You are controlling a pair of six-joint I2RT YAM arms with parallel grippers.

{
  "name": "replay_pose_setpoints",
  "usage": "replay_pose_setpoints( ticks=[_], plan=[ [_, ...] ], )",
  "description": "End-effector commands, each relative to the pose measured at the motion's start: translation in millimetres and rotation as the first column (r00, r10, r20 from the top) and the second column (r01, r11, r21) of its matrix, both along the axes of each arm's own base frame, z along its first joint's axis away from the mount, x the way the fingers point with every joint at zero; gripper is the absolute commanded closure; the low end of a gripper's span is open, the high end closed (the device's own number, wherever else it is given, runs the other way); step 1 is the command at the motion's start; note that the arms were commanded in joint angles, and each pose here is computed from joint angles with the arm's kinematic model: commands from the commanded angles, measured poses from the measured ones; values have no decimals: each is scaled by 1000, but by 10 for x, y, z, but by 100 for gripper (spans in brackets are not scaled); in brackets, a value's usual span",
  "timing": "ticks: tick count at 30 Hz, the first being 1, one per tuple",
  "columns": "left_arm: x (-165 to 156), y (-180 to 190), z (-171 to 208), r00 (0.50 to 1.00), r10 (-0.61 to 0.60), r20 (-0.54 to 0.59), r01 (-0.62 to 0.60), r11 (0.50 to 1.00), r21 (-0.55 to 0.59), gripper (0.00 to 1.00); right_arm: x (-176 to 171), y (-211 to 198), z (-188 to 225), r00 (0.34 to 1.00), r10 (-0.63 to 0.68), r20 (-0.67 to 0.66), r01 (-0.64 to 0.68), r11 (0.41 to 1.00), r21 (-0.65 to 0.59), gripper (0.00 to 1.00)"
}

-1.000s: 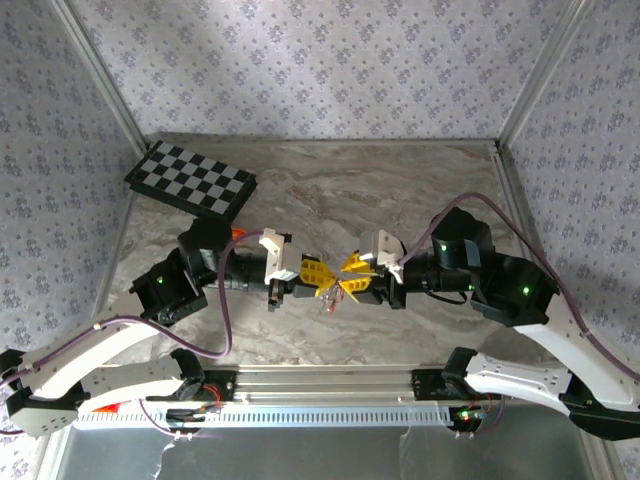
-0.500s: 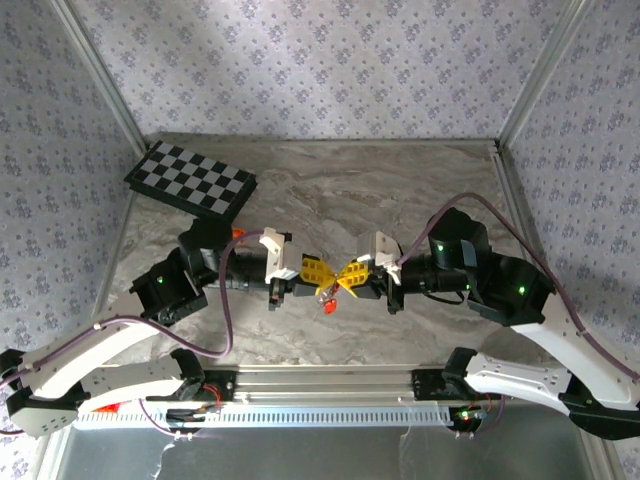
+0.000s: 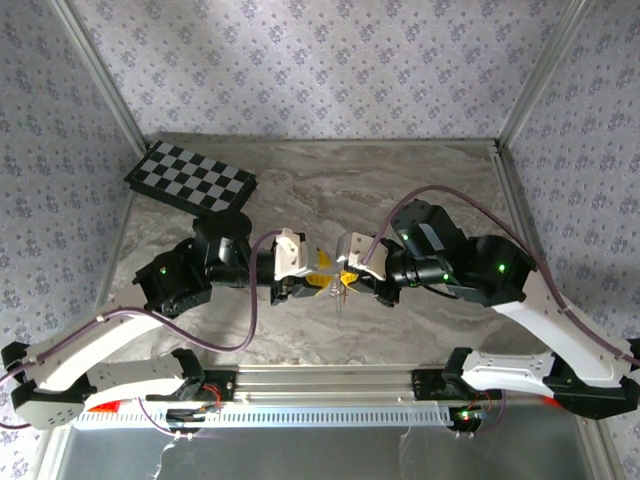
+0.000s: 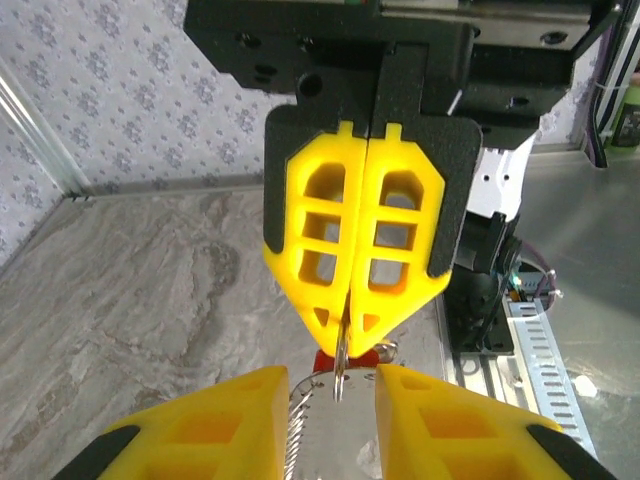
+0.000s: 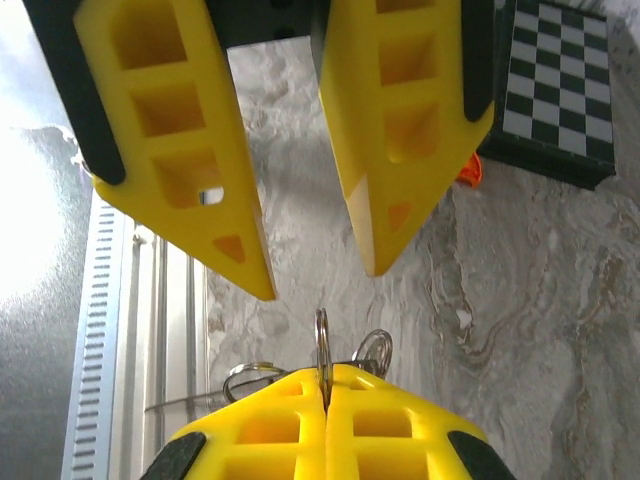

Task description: Put the keys on the keyring

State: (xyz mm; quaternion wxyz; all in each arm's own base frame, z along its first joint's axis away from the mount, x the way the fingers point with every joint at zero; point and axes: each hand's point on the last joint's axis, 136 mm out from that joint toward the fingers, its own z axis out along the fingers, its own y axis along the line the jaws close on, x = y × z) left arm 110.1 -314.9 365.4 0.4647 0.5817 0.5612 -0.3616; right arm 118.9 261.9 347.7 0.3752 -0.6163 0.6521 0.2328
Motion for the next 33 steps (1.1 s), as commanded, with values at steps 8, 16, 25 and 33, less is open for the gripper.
replay_pose_setpoints(
  ticks=[8, 16, 25, 33],
  plan=[
    [-20, -65, -17, 1000, -27, 2, 27, 1000, -12, 70, -62, 46, 95, 998, 66, 11, -66, 998, 14, 100],
    [-9, -125, -23, 999, -37, -7, 37, 999, -25, 72, -87, 47, 172, 997, 77, -2, -77, 994, 73, 100],
    [-23, -123, 52, 999, -42, 3, 42, 998, -51, 100, -112, 17, 185, 997, 72, -6, -72, 993, 93, 100],
    [-139, -77, 260, 997, -83, 6, 83, 987, -137, 100, -109, 15, 262, 998, 56, 0, -56, 989, 136, 87]
  ],
)
